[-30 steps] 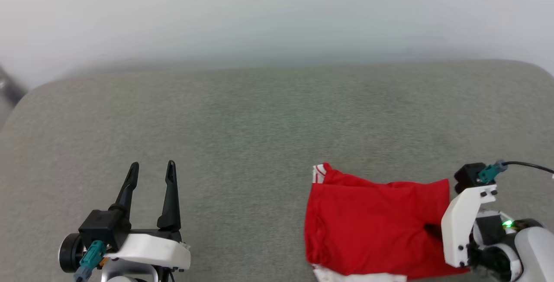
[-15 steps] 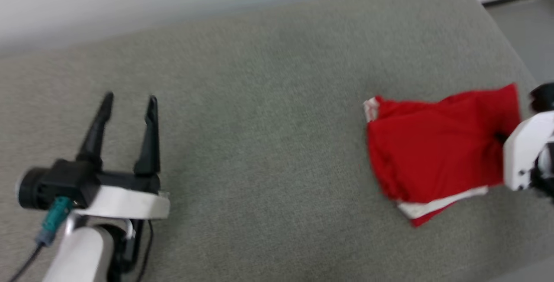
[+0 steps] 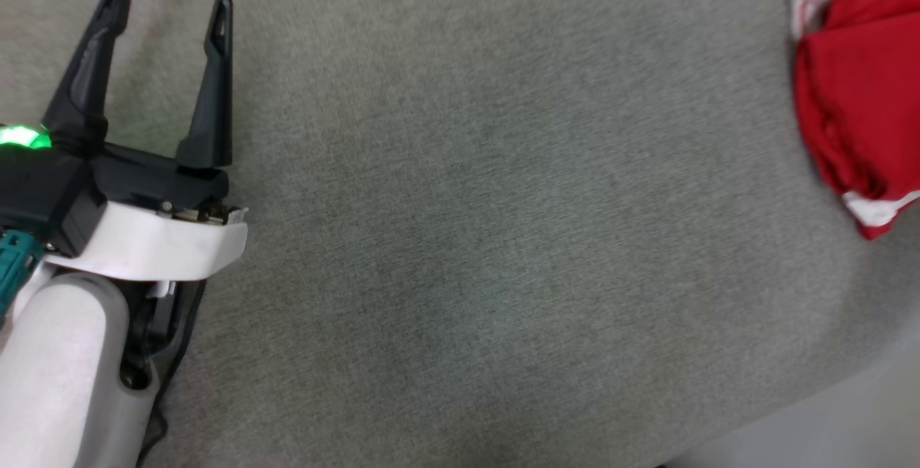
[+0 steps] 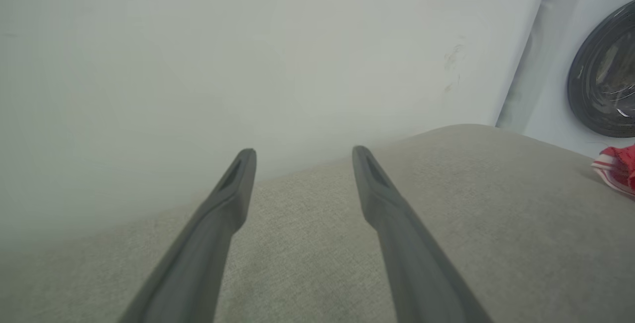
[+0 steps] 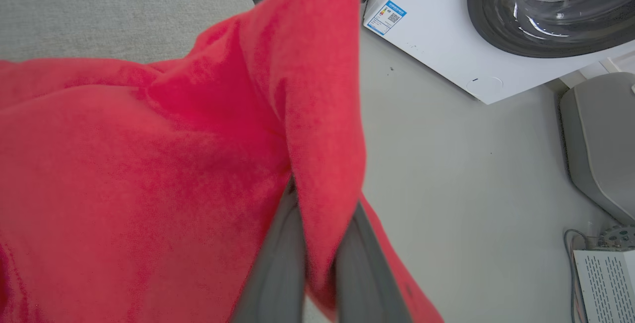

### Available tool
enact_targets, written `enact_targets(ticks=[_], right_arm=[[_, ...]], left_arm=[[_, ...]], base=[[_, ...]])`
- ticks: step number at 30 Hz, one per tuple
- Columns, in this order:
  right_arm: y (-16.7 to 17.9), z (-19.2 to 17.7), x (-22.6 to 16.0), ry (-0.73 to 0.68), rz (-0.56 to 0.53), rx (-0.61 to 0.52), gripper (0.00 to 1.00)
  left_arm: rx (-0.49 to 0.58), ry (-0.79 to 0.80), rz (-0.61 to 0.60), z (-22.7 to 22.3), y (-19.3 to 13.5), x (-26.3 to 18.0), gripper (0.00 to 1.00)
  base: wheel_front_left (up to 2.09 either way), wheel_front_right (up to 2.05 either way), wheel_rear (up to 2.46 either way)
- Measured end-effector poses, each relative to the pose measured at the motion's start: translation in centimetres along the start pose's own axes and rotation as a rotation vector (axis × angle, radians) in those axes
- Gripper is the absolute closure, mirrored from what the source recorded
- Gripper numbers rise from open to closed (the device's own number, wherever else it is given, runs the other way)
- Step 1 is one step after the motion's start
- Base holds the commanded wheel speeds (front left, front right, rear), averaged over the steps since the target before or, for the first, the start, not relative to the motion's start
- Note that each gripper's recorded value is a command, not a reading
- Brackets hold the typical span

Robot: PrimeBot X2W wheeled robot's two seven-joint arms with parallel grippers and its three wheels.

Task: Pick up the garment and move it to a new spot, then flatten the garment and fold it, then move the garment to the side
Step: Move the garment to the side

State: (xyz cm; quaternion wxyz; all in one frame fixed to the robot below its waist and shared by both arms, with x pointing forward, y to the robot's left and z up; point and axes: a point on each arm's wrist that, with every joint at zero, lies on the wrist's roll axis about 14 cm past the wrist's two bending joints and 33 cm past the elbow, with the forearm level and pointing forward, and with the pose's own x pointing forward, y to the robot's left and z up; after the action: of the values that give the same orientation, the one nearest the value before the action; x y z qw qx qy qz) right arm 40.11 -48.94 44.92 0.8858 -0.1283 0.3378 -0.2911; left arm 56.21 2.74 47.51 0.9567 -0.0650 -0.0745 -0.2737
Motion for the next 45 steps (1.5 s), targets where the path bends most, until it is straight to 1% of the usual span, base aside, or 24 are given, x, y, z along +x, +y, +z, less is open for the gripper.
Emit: enact_targets(ticks=[5,6,7,8,9,10,15,20,24,28,31,36,40,45], right_arm=[[2.0,-1.5,2.2,0.030,-0.024,-0.031,1.00],[2.5,-1.9,2.6,0.034,-0.025,-0.032,0.92],[3.0,-2.2,2.9,0.043,-0.022,-0.034,0.66],[3.6,-2.5,3.1,0.047,-0.018,-0.040,0.26],[4.0,-2.7,3.3,0.046,-0.013,-0.040,0.02],[4.2,-2.6,3.4,0.039,-0.014,-0.041,0.00],[3.4,-1.1,2.8,-0.035,-0.039,-0.044,0.00],[2.4,1.6,0.8,-0.177,-0.036,-0.057,0.00],[2.3,2.7,-1.5,-0.274,0.002,-0.049,0.00],[3.3,3.4,-4.1,-0.356,0.068,-0.020,0.00],[4.9,3.4,-6.1,-0.400,0.135,0.021,0.00],[8.8,4.0,-9.8,-0.481,0.267,0.096,0.00],[12.5,4.3,-12.7,-0.535,0.386,0.159,0.00],[15.7,5.2,-16.7,-0.621,0.498,0.225,0.00]], left_arm=[[-0.015,0.037,0.006,-3.1,0.9,0.1,0.00],[-0.016,0.045,0.009,-3.5,1.1,0.0,0.00],[-0.016,0.051,0.013,-3.8,1.3,-0.1,0.00],[-0.014,0.054,0.017,-3.9,1.5,-0.2,0.00],[-0.013,0.057,0.021,-4.0,1.6,-0.3,0.00],[-0.011,0.059,0.024,-4.1,1.8,-0.3,0.00],[-0.009,0.050,0.036,-3.3,1.9,-0.6,0.00],[-0.014,0.054,0.068,-2.3,1.6,-1.9,0.00],[-0.021,0.062,0.098,-1.0,1.1,-3.5,0.00],[-0.025,0.072,0.141,0.4,0.8,-5.6,0.00],[-0.025,0.087,0.184,1.3,0.7,-7.6,0.00],[0.004,0.090,0.261,3.4,1.0,-11.2,0.00],[0.035,0.087,0.331,5.0,1.8,-14.3,0.00],[0.058,0.072,0.405,6.9,2.3,-17.9,0.00]], base=[[0.00,0.00,0.00],[0.00,0.00,0.00],[0.00,0.00,0.00],[0.00,0.00,0.00],[0.00,0.00,0.00],[0.00,0.00,0.00],[0.00,0.00,0.00],[0.00,0.00,0.00],[0.00,0.00,0.00],[0.00,0.00,0.00],[0.00,0.00,0.00],[0.00,0.00,0.00],[0.00,0.00,0.00],[0.00,0.00,0.00]])
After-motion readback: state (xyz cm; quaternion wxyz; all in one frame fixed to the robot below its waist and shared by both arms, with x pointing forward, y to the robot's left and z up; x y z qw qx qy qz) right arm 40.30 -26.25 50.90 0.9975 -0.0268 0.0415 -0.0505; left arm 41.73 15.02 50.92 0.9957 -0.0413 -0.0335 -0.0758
